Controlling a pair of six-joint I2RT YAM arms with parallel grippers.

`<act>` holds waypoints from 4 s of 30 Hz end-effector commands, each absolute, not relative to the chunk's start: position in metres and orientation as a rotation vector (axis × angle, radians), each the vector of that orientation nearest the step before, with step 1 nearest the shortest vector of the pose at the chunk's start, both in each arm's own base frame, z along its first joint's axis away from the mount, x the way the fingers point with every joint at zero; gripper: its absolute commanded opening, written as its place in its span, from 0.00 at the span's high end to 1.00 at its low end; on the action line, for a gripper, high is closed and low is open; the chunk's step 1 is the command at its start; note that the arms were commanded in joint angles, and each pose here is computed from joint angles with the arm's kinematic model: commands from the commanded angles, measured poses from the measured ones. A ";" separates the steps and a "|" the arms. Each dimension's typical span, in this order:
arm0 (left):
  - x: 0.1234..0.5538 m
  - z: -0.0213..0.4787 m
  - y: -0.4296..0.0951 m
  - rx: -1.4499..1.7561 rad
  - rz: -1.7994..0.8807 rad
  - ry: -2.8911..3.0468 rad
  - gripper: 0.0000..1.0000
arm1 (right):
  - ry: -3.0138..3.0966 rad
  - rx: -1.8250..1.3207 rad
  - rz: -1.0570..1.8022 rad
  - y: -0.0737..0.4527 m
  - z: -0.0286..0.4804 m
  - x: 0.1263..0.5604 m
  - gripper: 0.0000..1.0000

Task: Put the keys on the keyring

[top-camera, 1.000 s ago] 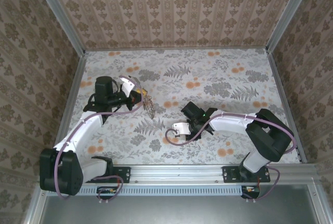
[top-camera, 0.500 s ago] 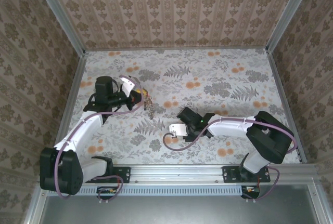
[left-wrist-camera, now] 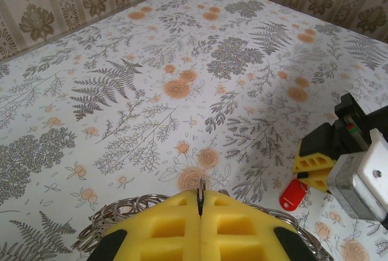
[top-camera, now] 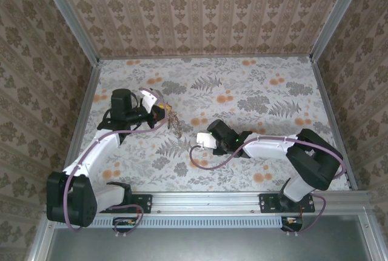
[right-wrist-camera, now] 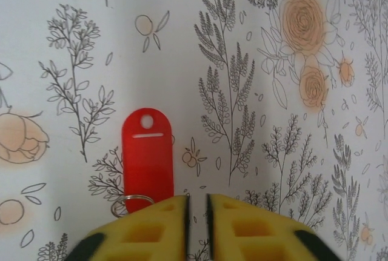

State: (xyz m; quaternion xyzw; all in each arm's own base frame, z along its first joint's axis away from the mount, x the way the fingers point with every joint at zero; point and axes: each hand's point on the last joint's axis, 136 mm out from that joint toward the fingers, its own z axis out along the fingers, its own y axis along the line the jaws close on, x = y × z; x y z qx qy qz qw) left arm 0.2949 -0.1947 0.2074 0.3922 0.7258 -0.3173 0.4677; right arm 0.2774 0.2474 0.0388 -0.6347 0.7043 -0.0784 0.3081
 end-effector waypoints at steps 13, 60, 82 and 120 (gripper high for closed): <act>0.303 0.205 -0.188 0.923 -0.787 1.787 1.00 | 1.502 -2.190 0.416 0.247 0.060 0.232 0.59; 0.308 0.198 -0.178 0.887 -0.793 1.831 1.00 | 1.386 -2.469 0.314 0.248 0.016 0.255 0.64; 0.308 0.197 -0.178 0.888 -0.797 1.835 1.00 | 1.492 -2.409 0.280 0.223 0.027 0.253 0.86; 0.309 0.191 -0.178 0.901 -0.805 1.851 1.00 | 1.669 -2.196 0.317 0.238 0.017 0.267 0.79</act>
